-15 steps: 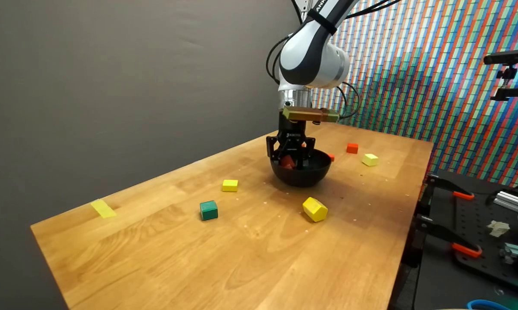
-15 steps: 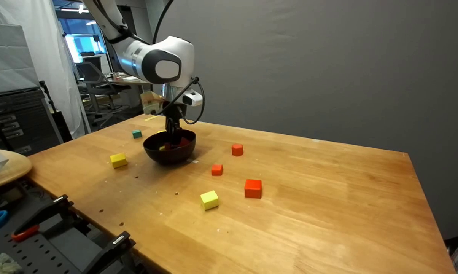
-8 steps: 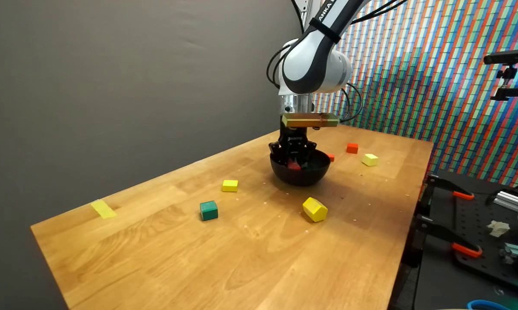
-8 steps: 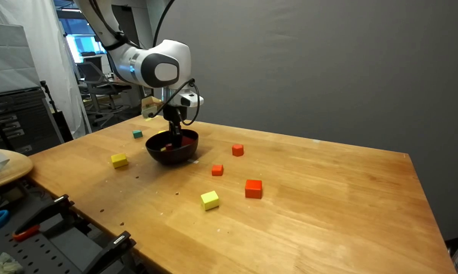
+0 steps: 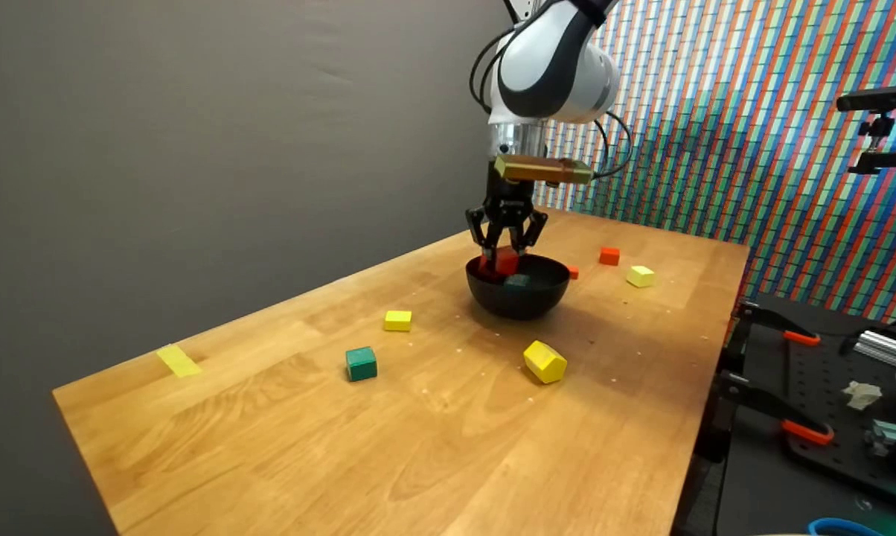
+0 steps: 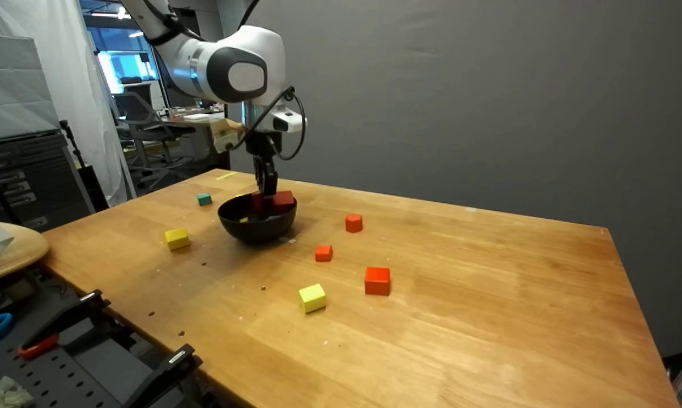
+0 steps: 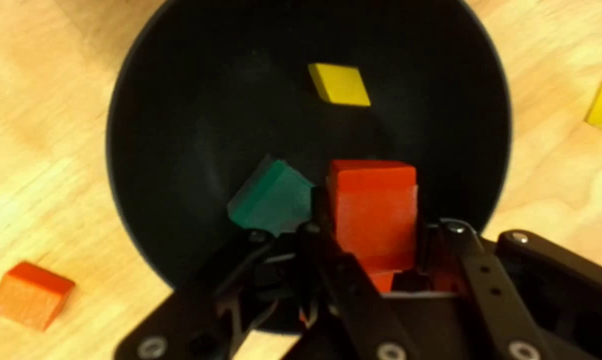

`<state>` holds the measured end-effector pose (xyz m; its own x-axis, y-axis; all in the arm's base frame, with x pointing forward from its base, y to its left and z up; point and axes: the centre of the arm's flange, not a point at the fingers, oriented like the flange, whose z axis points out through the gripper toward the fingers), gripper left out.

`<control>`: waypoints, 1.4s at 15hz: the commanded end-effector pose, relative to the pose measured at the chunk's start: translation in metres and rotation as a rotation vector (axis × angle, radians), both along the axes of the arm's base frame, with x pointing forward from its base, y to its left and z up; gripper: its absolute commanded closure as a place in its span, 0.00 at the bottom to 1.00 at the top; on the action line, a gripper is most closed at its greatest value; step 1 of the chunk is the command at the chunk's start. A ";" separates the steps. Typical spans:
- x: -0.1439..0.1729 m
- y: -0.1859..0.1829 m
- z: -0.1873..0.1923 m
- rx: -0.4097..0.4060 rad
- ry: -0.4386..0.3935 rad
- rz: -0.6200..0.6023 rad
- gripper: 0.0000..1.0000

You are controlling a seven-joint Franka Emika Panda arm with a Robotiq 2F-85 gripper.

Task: Remove the objects from the bowl and place them on the table one by one

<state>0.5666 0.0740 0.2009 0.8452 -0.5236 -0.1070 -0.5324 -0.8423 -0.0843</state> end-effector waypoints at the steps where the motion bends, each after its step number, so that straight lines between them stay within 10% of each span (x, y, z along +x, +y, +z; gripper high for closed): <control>1: -0.002 -0.002 0.065 0.019 -0.114 0.079 0.86; 14: 0.107 0.039 -0.039 -0.085 -0.220 0.295 0.85; 15: 0.109 0.038 -0.042 -0.089 -0.218 0.302 0.48; 21: 0.089 0.034 0.012 -0.117 -0.186 0.410 0.01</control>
<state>0.6675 0.1079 0.1642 0.9669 -0.2236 0.1231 -0.2151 -0.9734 -0.0787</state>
